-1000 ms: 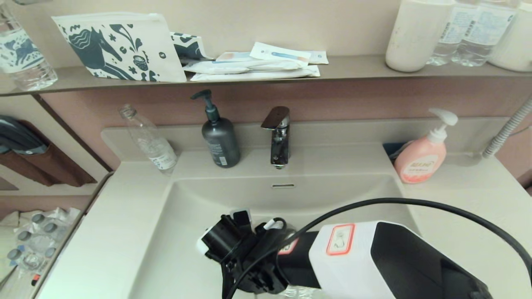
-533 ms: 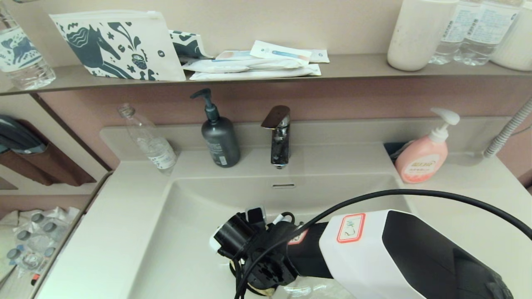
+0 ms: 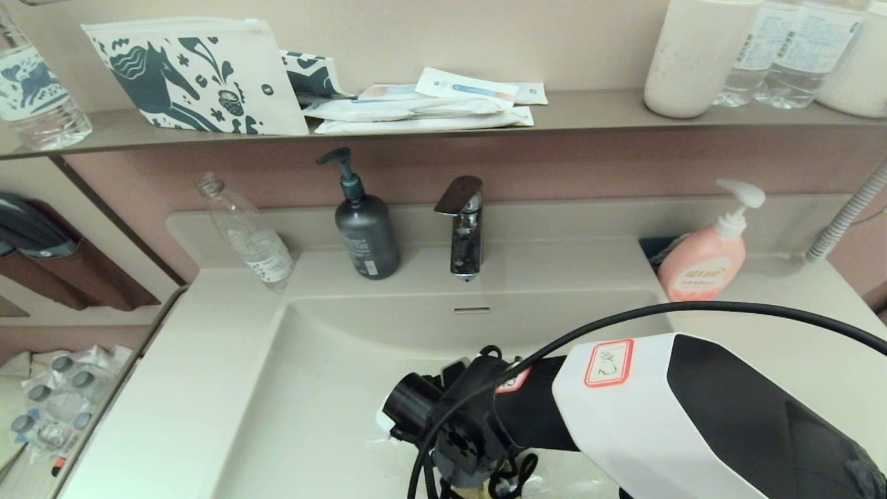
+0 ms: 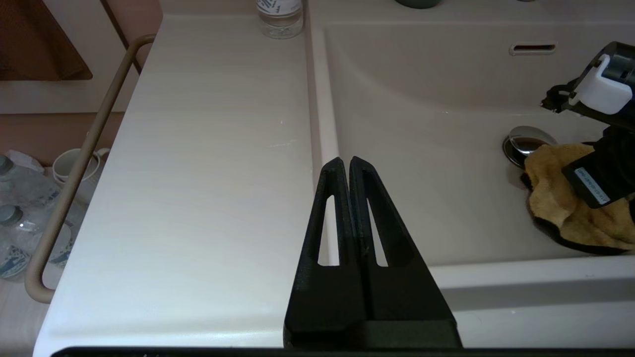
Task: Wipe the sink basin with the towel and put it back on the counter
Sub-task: Wipe the sink
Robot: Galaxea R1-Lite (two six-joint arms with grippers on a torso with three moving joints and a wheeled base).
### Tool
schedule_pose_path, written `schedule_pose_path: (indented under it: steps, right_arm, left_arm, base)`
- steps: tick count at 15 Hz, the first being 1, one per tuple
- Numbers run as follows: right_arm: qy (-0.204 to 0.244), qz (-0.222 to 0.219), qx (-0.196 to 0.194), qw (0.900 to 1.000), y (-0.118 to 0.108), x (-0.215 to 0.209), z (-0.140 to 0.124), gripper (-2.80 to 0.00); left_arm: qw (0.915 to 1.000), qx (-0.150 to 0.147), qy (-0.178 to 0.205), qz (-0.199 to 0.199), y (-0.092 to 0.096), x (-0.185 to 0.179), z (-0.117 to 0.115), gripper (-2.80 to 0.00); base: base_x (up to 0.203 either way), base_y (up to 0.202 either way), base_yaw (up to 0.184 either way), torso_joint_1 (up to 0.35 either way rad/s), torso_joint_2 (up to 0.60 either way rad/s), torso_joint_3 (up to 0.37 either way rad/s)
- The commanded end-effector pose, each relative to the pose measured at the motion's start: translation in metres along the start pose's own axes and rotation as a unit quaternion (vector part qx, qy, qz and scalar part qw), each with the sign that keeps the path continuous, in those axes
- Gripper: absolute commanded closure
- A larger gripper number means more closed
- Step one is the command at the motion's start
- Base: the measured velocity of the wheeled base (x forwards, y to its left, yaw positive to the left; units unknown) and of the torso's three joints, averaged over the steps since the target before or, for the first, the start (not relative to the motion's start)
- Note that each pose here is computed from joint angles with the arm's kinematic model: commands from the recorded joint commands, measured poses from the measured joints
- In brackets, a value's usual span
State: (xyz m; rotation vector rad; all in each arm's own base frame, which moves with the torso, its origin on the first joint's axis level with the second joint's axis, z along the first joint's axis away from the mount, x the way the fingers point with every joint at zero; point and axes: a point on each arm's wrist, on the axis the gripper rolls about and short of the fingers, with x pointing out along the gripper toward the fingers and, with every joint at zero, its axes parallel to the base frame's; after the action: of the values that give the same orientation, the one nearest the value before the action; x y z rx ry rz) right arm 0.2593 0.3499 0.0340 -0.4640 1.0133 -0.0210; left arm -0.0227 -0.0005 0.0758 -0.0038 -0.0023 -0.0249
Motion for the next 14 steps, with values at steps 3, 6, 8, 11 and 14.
schedule_pose_path:
  steps: [3,6,8,11,14]
  right_arm:
    - [0.007,-0.048,0.01,0.999,-0.027,0.009,0.001,0.0]
    - [0.006,-0.082,0.039,0.996,-0.052,0.023,0.012,0.0]
    - [-0.004,-0.108,0.058,0.992,-0.066,0.029,0.02,0.0]
    - [-0.045,-0.103,0.102,0.988,-0.071,0.029,0.039,0.0]
    - [-0.099,-0.072,0.148,0.981,-0.066,0.026,0.057,0.0]
  left_arm:
    - [1.0,0.0,0.0,0.0,0.0,0.0,0.0,0.0]
    - [1.0,0.0,0.0,0.0,0.0,0.0,0.0,0.0]
    - [1.0,0.0,0.0,0.0,0.0,0.0,0.0,0.0]
    - [1.0,0.0,0.0,0.0,0.0,0.0,0.0,0.0]
    - [1.0,0.0,0.0,-0.001,0.0,0.0,0.0,0.0]
  base:
    - [0.0,0.0,0.0,0.0,0.0,0.0]
    - [0.0,0.0,0.0,0.0,0.0,0.0]
    - [0.0,0.0,0.0,0.0,0.0,0.0]
    - [0.0,0.0,0.0,0.0,0.0,0.0]
    - [0.0,0.0,0.0,0.0,0.0,0.0]
